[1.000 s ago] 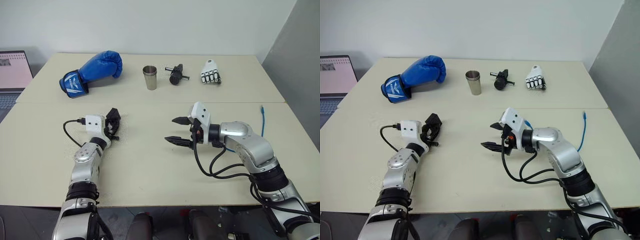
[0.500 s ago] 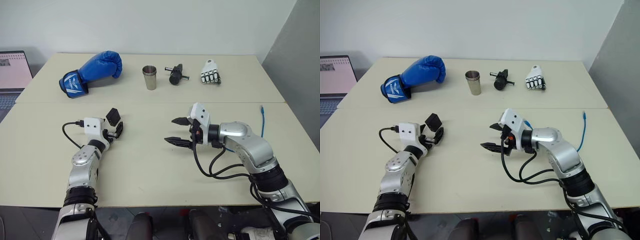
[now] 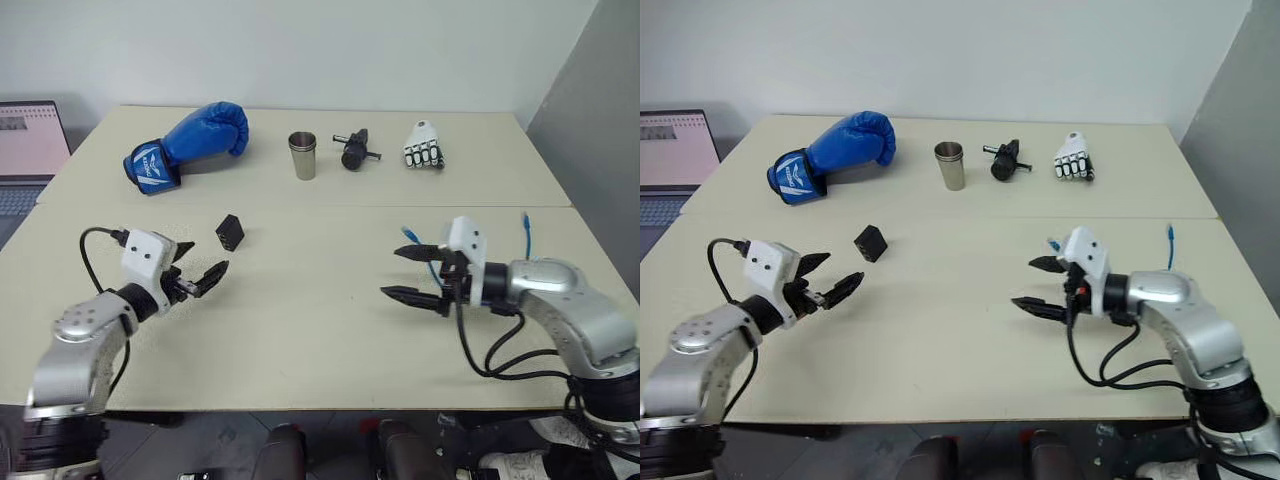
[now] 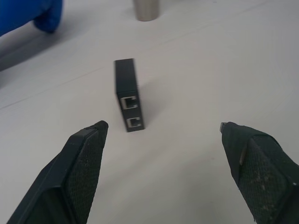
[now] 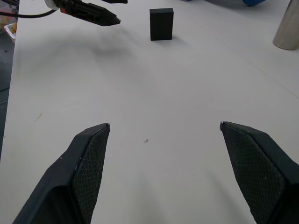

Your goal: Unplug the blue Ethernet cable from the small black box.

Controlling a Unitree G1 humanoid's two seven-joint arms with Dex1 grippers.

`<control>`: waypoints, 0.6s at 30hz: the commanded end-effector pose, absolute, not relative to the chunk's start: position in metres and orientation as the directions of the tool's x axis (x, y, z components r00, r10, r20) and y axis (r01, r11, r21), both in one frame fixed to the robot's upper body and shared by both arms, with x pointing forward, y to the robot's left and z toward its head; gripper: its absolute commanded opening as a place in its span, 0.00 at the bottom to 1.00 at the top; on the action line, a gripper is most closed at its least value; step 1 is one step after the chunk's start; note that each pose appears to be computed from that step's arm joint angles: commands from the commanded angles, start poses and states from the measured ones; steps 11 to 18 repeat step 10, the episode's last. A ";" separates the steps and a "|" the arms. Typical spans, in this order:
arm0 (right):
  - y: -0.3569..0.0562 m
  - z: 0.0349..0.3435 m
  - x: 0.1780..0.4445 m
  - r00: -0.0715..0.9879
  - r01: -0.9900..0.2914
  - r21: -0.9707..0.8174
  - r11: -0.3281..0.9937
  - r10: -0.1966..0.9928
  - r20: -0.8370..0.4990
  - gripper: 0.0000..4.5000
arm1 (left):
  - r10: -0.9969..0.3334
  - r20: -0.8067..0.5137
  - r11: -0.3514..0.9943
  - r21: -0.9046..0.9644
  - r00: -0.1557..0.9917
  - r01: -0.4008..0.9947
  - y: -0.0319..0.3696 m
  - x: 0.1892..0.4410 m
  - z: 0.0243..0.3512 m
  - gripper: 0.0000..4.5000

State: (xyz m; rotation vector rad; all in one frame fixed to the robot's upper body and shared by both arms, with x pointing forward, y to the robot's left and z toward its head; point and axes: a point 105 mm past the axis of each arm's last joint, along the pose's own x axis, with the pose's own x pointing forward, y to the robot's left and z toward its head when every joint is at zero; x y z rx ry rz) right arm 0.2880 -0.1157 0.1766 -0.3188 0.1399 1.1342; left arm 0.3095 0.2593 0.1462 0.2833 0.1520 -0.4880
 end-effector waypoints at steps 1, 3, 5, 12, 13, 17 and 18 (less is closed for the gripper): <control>-0.129 0.198 0.282 0.403 -0.909 -0.211 0.358 0.884 -0.236 0.89 | -0.528 -0.228 0.783 0.243 0.818 0.572 0.252 0.300 0.165 0.91; -0.136 0.202 0.282 0.399 -0.911 -0.209 0.354 0.884 -0.244 0.89 | -0.544 -0.255 0.768 0.232 0.799 0.597 0.254 0.298 0.167 0.91; -0.141 0.204 0.283 0.400 -0.912 -0.208 0.354 0.881 -0.252 0.89 | -0.553 -0.271 0.759 0.226 0.788 0.610 0.256 0.298 0.170 0.91; -0.146 0.204 0.285 0.410 -0.907 -0.216 0.361 0.873 -0.264 0.89 | -0.579 -0.309 0.732 0.212 0.755 0.648 0.255 0.294 0.170 0.91; -0.146 0.204 0.285 0.410 -0.907 -0.216 0.361 0.873 -0.264 0.89 | -0.579 -0.309 0.732 0.212 0.755 0.648 0.255 0.294 0.170 0.91; -0.146 0.204 0.285 0.410 -0.907 -0.216 0.361 0.873 -0.264 0.89 | -0.579 -0.309 0.732 0.212 0.755 0.648 0.255 0.294 0.170 0.91; -0.146 0.204 0.285 0.410 -0.907 -0.216 0.361 0.873 -0.264 0.89 | -0.579 -0.309 0.732 0.212 0.755 0.648 0.255 0.294 0.170 0.91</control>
